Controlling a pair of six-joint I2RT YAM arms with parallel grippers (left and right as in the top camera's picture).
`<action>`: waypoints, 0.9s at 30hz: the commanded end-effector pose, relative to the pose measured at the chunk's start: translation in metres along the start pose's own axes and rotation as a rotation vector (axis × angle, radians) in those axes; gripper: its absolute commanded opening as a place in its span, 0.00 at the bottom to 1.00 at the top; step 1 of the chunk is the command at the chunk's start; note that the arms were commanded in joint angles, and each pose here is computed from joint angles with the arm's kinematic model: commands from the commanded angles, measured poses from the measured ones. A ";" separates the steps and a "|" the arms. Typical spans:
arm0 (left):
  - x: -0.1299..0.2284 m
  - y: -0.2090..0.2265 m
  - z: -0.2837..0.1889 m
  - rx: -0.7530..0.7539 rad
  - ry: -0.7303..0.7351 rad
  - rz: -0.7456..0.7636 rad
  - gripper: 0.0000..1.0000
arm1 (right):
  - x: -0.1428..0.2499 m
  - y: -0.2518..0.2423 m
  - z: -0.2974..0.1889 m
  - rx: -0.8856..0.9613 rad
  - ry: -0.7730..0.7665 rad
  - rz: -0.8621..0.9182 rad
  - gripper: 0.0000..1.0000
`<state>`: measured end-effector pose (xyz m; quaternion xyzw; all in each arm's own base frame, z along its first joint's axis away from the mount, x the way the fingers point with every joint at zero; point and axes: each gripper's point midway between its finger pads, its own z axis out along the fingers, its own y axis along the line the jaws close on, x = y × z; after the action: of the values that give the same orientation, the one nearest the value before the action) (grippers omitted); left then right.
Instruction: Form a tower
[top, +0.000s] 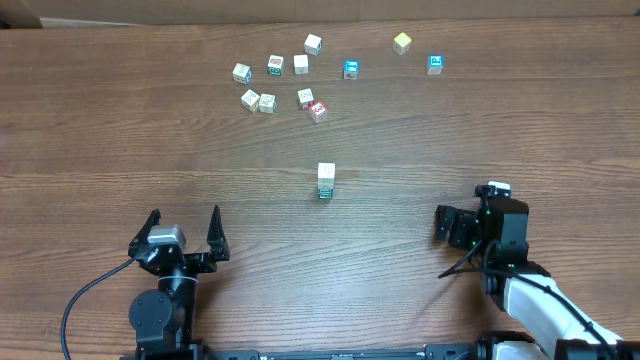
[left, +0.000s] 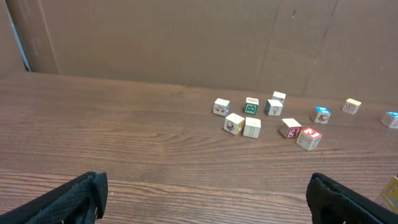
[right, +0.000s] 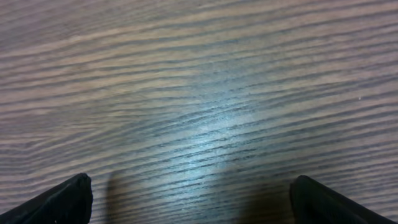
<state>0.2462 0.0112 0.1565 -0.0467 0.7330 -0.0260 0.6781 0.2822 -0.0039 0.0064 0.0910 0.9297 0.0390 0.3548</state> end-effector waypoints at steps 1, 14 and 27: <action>0.000 0.000 0.000 -0.003 -0.006 0.023 0.99 | 0.001 0.007 -0.005 -0.049 -0.032 0.003 1.00; 0.000 0.000 0.000 -0.003 -0.006 0.023 1.00 | 0.008 0.010 -0.028 -0.092 -0.164 -0.006 1.00; 0.000 0.000 0.000 -0.003 -0.006 0.023 0.99 | 0.002 0.012 -0.055 -0.077 -0.281 -0.047 1.00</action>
<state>0.2462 0.0111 0.1567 -0.0465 0.7327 -0.0261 0.6784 0.2476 0.0105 0.0402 0.0630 0.8795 0.0703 0.4665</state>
